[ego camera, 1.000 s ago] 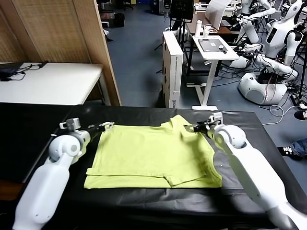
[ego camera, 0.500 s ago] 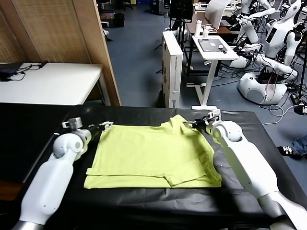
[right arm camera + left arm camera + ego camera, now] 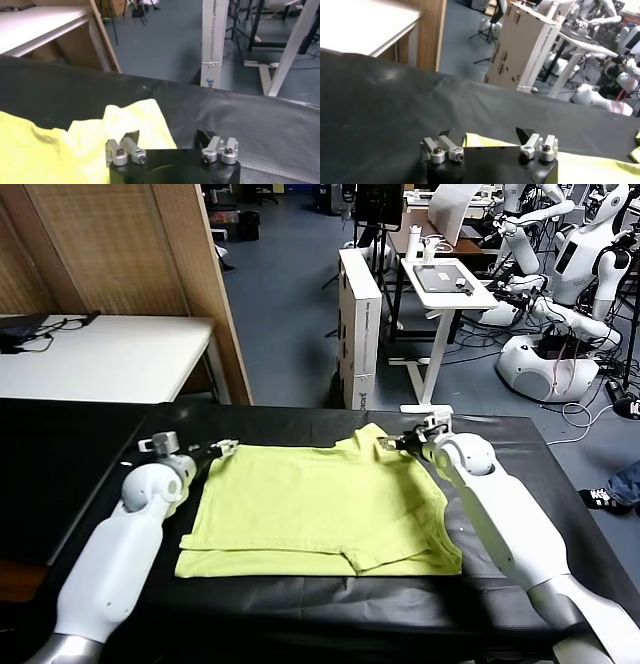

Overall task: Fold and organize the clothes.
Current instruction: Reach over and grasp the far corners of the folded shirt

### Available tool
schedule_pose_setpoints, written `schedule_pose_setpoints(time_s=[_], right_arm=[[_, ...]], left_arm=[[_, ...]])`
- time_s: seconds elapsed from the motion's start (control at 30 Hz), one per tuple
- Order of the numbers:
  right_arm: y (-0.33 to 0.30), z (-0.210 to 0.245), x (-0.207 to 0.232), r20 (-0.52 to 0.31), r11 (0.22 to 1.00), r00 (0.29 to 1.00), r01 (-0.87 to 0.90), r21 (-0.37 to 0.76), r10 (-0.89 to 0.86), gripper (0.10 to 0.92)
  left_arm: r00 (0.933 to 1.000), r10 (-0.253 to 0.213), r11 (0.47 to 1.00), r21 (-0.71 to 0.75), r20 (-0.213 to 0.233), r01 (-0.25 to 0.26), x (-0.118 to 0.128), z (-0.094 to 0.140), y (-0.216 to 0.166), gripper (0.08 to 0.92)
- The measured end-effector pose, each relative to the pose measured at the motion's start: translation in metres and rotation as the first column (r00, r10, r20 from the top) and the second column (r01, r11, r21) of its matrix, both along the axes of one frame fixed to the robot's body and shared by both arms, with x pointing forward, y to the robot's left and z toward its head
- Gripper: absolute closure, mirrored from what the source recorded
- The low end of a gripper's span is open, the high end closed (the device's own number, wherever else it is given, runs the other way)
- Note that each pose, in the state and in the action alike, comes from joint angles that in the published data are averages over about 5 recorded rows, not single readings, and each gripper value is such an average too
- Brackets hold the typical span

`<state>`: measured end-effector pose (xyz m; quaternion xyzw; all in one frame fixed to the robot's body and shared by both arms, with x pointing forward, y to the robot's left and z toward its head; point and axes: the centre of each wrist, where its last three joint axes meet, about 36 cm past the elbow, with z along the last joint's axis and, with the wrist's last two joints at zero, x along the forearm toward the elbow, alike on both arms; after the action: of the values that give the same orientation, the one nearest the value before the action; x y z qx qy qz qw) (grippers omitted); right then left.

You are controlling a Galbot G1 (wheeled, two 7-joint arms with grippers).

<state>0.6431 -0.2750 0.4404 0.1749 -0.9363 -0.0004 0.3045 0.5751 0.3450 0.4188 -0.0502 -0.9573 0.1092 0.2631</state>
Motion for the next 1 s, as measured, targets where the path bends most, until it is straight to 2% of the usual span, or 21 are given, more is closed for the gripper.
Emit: schedule_pose_setpoints(time_s=[0.3,0.57,0.73,0.83,0.9,1.0], right_arm=[[0.003,-0.002,0.001,-0.004,1.000,1.000,0.000,0.002,0.000,0.282],[0.004,-0.004,0.000,-0.007,1.000,1.000,0.000,0.002,0.000,0.336],[0.006,-0.004,0.001,-0.008,1.000,1.000,-0.002,0.002,0.002,0.354],[0.007,-0.004,0.002,-0.009,1.000,1.000,-0.004,0.003,0.004,0.368],[0.008,-0.004,0.002,-0.010,1.000,1.000,-0.005,0.004,0.005,0.382],[0.008,-0.005,0.003,-0.012,1.000,1.000,-0.003,0.004,0.003,0.462]], left_arm=[[1.0000,-0.001,1.000,0.008,-0.007,0.001,0.000,-0.005,-0.001,0.217],[1.0000,0.007,1.000,0.018,0.000,-0.007,0.000,-0.010,-0.001,0.399],[0.9999,0.012,1.000,0.019,0.002,-0.012,0.000,-0.011,0.000,0.453],[0.9999,0.012,1.000,0.020,0.003,-0.012,0.000,-0.012,0.000,0.529],[0.9999,0.012,1.000,0.021,0.003,-0.012,0.000,-0.012,0.001,0.618],[0.9999,0.010,1.000,0.023,0.003,-0.010,0.000,-0.013,0.001,0.734]])
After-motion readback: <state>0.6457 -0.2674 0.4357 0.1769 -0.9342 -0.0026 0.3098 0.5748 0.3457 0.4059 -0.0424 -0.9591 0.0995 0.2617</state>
